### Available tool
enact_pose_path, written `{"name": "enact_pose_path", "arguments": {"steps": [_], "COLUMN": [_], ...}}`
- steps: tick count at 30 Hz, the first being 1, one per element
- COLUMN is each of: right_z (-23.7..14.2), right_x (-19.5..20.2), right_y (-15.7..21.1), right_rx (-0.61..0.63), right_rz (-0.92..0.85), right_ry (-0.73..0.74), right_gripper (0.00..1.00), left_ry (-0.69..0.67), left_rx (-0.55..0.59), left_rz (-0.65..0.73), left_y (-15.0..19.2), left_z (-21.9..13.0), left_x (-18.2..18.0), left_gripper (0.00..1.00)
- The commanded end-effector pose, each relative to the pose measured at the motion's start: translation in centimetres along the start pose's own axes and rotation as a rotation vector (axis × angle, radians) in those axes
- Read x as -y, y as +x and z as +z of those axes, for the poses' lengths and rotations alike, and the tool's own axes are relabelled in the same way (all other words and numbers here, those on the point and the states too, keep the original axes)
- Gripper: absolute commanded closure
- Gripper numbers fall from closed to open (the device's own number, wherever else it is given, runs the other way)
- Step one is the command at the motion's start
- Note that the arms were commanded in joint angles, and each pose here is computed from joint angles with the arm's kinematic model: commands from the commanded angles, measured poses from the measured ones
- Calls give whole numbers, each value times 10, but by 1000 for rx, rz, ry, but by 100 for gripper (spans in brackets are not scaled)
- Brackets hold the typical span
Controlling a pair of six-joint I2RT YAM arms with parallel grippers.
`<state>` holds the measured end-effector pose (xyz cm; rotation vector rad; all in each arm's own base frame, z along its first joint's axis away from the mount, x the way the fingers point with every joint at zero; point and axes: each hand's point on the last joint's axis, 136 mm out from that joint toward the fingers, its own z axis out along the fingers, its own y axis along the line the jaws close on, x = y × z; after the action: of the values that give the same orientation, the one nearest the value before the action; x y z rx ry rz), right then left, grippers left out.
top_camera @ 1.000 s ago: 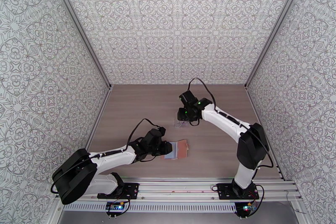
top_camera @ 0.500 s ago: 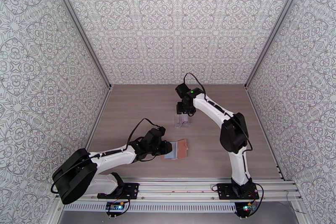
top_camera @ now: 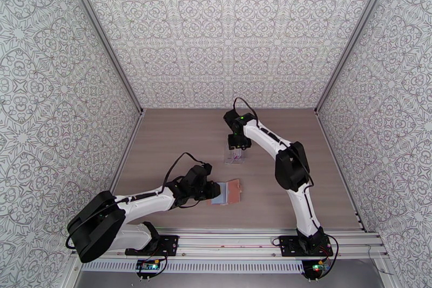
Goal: Put the credit cards into the card holder
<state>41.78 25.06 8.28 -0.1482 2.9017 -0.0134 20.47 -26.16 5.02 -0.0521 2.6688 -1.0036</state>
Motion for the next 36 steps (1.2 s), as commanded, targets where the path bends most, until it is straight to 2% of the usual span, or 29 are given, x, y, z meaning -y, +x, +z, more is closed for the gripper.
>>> {"name": "enact_pose_path", "arguments": {"steps": [1, 13, 25, 36], "right_z": [4, 10, -1, -6], "right_x": [4, 14, 21, 19], "right_y": [-3, -1, -7, -7], "right_rx": [-8, -15, 1, -2], "right_rz": [-11, -26, -42, -46], "right_ry": [24, 89, 125, 110], "right_gripper": [44, 52, 56, 69], "left_ry": [-1, -1, -4, -4], "left_rx": [-13, -12, -15, -16], "left_rz": [9, 8, 7, 7], "left_y": [3, 4, 5, 6], "left_z": [2, 3, 4, 3], "left_x": [-5, -6, -6, -6], "left_gripper": [76, 76, 76, 76]}}
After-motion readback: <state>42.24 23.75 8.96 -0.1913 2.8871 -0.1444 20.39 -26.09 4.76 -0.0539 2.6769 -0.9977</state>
